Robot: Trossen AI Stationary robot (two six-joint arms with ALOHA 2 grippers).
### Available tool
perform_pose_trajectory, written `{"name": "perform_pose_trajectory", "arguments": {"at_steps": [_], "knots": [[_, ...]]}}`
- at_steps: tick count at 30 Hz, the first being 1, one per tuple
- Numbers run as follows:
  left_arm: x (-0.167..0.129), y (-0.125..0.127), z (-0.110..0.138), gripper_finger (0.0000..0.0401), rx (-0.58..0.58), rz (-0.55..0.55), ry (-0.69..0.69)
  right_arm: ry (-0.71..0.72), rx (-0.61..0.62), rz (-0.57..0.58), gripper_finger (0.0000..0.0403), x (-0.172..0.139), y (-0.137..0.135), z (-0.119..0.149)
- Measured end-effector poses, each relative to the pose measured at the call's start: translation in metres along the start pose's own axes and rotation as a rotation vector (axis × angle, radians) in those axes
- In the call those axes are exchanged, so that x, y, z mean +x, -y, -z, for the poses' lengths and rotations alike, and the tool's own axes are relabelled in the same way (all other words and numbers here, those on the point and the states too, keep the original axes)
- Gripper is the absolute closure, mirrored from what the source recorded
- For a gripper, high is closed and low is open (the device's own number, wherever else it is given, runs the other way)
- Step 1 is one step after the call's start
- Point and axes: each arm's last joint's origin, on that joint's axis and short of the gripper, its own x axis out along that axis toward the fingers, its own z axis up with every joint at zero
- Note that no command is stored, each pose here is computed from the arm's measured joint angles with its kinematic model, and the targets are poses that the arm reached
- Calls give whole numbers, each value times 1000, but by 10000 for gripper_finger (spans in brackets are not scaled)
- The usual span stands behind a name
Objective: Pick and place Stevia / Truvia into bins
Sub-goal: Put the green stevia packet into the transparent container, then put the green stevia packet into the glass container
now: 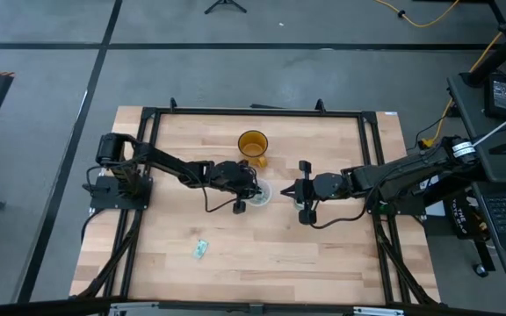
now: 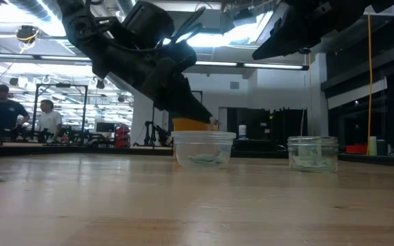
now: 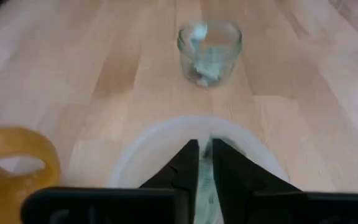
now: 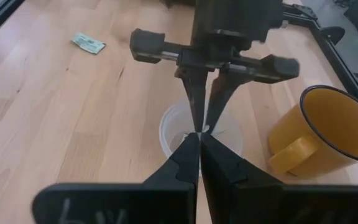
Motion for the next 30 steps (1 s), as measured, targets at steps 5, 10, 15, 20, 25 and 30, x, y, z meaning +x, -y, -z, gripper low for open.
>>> {"name": "perform_pose_trajectory", "arguments": {"at_steps": [5,10,15,20,25,30], "knots": [[0,0,0,318,-6,-7,1,-6,-2,-1,384,0,0,1],[-6,9,-7,291,-25,20,22,-8,-2,-1,384,0,0,1],[-31,23,-20,289,34,50,-13,-16,-2,-1,384,0,0,2],[-66,38,-31,296,18,20,-62,-22,-2,-2,384,2,-1,2],[-99,59,-37,293,48,-5,-79,-32,-5,-2,384,4,-1,4],[-124,86,-37,286,37,-54,-57,-31,-3,-2,384,4,-1,4]]}}
